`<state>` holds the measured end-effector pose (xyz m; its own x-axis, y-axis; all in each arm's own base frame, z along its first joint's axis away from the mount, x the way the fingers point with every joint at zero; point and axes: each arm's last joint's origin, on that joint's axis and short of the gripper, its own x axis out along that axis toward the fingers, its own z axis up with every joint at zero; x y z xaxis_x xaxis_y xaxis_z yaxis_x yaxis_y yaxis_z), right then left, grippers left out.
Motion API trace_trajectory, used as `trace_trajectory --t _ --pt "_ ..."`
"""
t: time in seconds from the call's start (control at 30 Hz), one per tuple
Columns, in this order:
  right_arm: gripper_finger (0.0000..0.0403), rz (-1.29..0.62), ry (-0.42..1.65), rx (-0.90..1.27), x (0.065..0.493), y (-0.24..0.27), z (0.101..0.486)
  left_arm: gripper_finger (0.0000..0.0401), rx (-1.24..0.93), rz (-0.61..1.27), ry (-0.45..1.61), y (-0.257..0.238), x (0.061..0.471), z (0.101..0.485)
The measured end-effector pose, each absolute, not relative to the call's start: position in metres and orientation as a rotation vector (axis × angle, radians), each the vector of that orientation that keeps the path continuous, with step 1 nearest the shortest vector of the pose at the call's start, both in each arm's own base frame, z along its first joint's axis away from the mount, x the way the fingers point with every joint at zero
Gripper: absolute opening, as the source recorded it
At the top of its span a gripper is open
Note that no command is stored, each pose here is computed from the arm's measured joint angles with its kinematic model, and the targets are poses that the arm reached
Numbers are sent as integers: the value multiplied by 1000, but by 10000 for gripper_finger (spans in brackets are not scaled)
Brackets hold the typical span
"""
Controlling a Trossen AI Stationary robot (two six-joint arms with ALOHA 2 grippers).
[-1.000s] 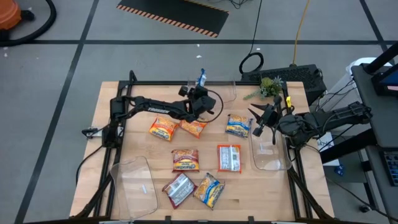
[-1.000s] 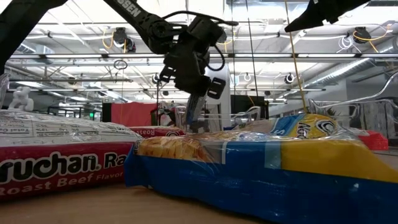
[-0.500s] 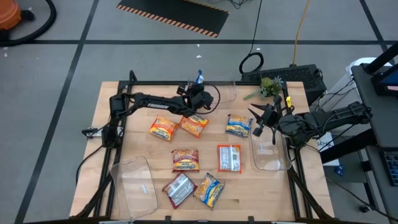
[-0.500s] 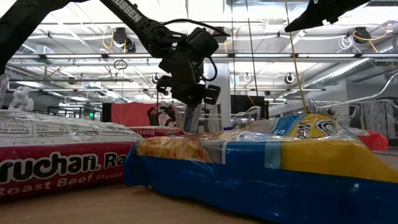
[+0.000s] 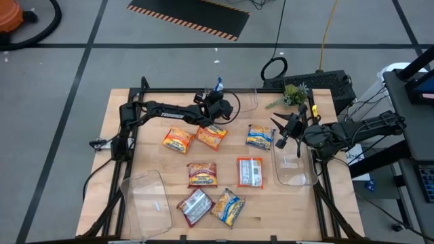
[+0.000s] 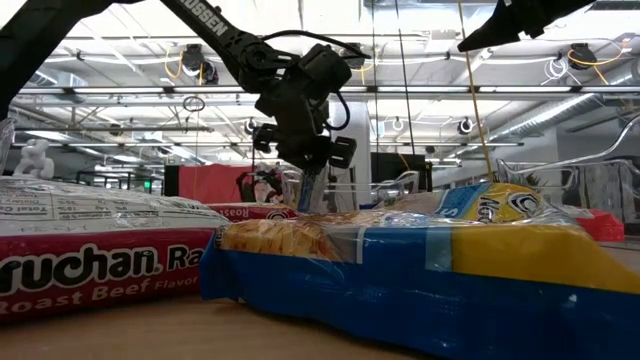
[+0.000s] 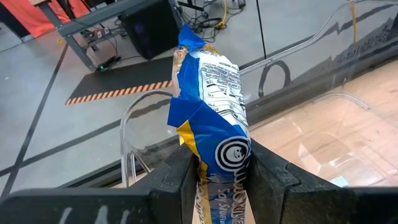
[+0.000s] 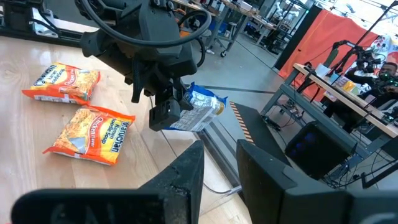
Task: Sort Maruchan noodles
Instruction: Put the top blue noodle pack into the top transparent bin
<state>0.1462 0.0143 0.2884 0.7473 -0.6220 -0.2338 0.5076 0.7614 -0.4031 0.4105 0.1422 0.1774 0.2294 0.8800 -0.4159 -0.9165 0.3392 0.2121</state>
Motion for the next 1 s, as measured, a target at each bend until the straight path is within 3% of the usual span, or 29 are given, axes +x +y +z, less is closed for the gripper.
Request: trace_trajectory --t 0.33,0.7,1.0 --pt "91 -630 369 -326 146 14 288 115 -90 1206 536 142 410 176" --pt "91 -629 369 -326 146 14 288 203 -126 1201 519 141 411 176" --pt "91 -629 369 -326 146 14 288 211 -152 1099 486 140 417 180"
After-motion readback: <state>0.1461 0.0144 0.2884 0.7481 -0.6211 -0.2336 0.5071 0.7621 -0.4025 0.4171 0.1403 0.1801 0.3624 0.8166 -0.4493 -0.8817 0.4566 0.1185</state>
